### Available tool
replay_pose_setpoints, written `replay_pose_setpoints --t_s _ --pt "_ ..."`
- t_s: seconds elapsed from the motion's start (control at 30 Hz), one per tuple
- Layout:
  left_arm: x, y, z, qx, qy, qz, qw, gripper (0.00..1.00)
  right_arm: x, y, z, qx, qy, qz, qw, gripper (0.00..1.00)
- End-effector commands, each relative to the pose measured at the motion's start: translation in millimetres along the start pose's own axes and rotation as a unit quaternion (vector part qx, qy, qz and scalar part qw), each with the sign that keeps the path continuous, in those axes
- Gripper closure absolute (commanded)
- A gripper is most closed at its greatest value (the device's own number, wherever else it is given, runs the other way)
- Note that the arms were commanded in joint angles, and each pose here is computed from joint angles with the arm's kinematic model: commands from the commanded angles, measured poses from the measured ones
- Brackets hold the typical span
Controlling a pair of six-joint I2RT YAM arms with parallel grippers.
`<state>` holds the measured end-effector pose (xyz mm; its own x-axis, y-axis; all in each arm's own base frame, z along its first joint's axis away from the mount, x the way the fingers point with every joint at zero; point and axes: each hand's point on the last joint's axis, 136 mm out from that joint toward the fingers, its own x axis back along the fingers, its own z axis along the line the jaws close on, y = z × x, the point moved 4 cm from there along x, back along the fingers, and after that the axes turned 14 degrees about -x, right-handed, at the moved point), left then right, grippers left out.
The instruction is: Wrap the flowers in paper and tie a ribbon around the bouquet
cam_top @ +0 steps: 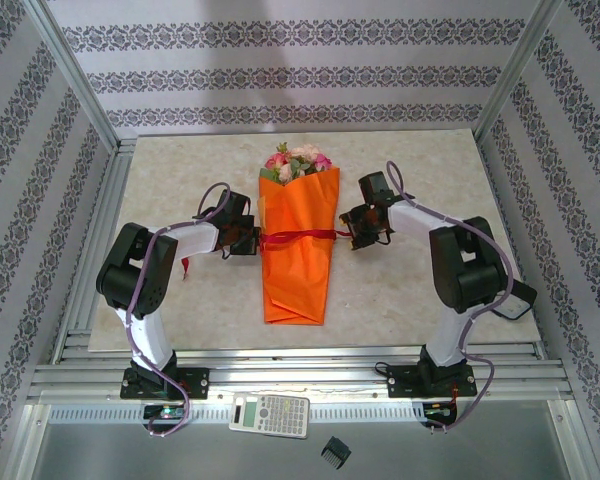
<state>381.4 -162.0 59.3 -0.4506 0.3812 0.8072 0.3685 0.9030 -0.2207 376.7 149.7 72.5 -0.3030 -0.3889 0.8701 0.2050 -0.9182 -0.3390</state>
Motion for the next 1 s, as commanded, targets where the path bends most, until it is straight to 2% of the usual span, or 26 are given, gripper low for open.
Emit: replay_pose_setpoints --t_s 0.0,0.1,0.17,0.2,0.4,0.7,0.97 --pt "6 -7 -7 -0.013 -0.021 0.008 1.000 1.00 -15 -5 5 -0.037 0.007 0.013 0.999 0.57" --pt "7 -6 -8 -0.016 -0.024 0.007 1.000 1.00 -18 -5 10 -0.035 0.007 0.009 0.999 0.78" --pt "9 -4 -11 -0.025 -0.025 0.004 0.999 1.00 -14 1 13 -0.026 0.006 -0.005 1.000 0.96" --pt "11 -3 -12 -0.032 -0.024 0.003 0.999 1.00 -10 6 15 -0.020 0.008 -0.014 1.000 1.00" --pt "32 25 -14 -0.058 -0.015 -0.022 0.998 1.00 25 41 27 0.013 0.016 -0.055 0.998 1.00" --pt "56 81 20 -0.021 0.002 -0.056 0.998 1.00 50 102 11 -0.015 0.015 -0.082 0.996 1.00" --pt "44 85 41 -0.002 0.027 -0.047 0.999 1.00 40 100 10 -0.008 0.008 -0.058 0.998 1.00"
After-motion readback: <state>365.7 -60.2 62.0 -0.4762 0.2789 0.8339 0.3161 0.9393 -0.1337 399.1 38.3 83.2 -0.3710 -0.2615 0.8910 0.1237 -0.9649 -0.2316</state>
